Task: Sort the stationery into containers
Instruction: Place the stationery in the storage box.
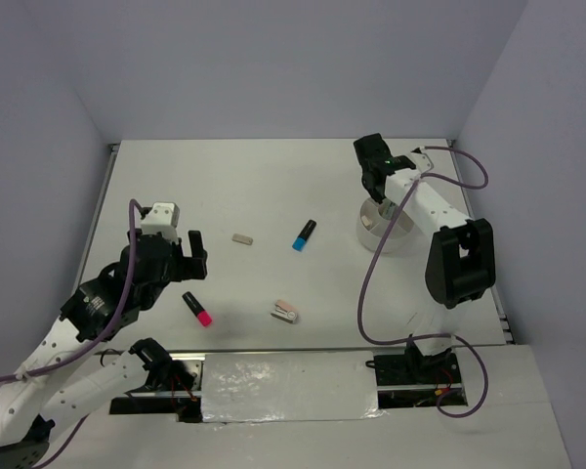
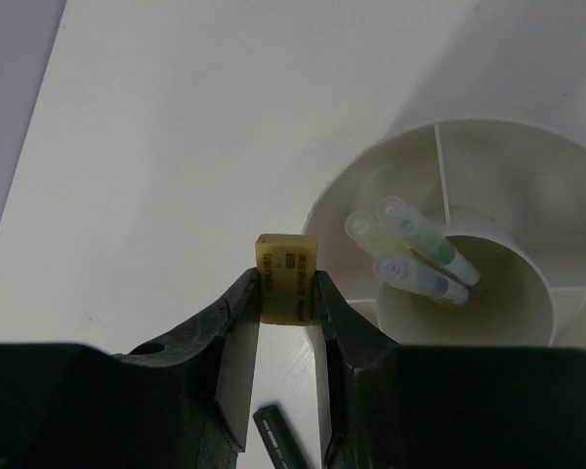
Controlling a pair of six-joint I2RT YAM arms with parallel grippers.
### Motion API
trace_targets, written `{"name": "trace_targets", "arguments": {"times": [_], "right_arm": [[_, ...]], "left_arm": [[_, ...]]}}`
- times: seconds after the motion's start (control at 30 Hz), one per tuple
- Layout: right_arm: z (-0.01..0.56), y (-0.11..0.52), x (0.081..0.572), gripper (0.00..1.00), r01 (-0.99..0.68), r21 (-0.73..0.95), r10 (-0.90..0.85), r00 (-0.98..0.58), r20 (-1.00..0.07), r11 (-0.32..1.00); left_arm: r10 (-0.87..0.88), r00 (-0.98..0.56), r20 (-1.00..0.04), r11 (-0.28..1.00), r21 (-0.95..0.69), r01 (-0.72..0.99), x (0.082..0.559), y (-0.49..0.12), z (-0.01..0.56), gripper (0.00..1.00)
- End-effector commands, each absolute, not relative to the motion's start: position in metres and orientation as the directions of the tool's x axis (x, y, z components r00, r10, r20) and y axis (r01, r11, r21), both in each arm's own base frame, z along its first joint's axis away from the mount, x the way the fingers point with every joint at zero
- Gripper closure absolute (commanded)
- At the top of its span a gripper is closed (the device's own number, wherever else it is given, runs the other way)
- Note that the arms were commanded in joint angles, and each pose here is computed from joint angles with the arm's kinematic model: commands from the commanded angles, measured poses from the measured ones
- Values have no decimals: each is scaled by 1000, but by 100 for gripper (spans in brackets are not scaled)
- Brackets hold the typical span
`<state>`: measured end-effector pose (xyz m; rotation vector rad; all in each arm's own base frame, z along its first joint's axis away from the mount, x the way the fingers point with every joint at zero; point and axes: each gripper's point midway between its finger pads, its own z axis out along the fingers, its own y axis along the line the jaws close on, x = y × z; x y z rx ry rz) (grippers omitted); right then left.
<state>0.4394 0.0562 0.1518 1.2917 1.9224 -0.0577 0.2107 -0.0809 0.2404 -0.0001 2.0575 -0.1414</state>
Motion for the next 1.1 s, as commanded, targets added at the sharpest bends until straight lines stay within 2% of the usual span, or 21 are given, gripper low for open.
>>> {"name": "trace_targets", "arguments": {"times": [0.0, 0.53, 0.57, 0.63, 0.97, 1.07], "right_arm": [[162, 51, 442, 76, 824, 352, 745, -121, -656, 444], [147, 47, 432, 68, 839, 309, 725, -138, -675, 447], [145, 48, 432, 59, 839, 308, 727, -142, -672, 448], [144, 47, 432, 55, 842, 304, 728, -144, -671, 446], [141, 42, 432, 58, 843, 302, 730, -146, -667, 444], [148, 49, 440, 58, 801, 326, 719, -176, -672, 502]], "left_arm": [[-75, -436, -897, 991, -117, 70, 213, -82, 250, 1], [-85, -425, -901, 989, -129, 76, 211, -81, 253, 1], [-85, -424, -902, 989, -128, 75, 211, -81, 253, 1], [-85, -424, -902, 989, -128, 75, 211, -80, 253, 1], [-88, -423, -902, 989, -129, 70, 211, -80, 253, 1], [-87, -423, -902, 989, -128, 70, 211, -80, 253, 1]]}}
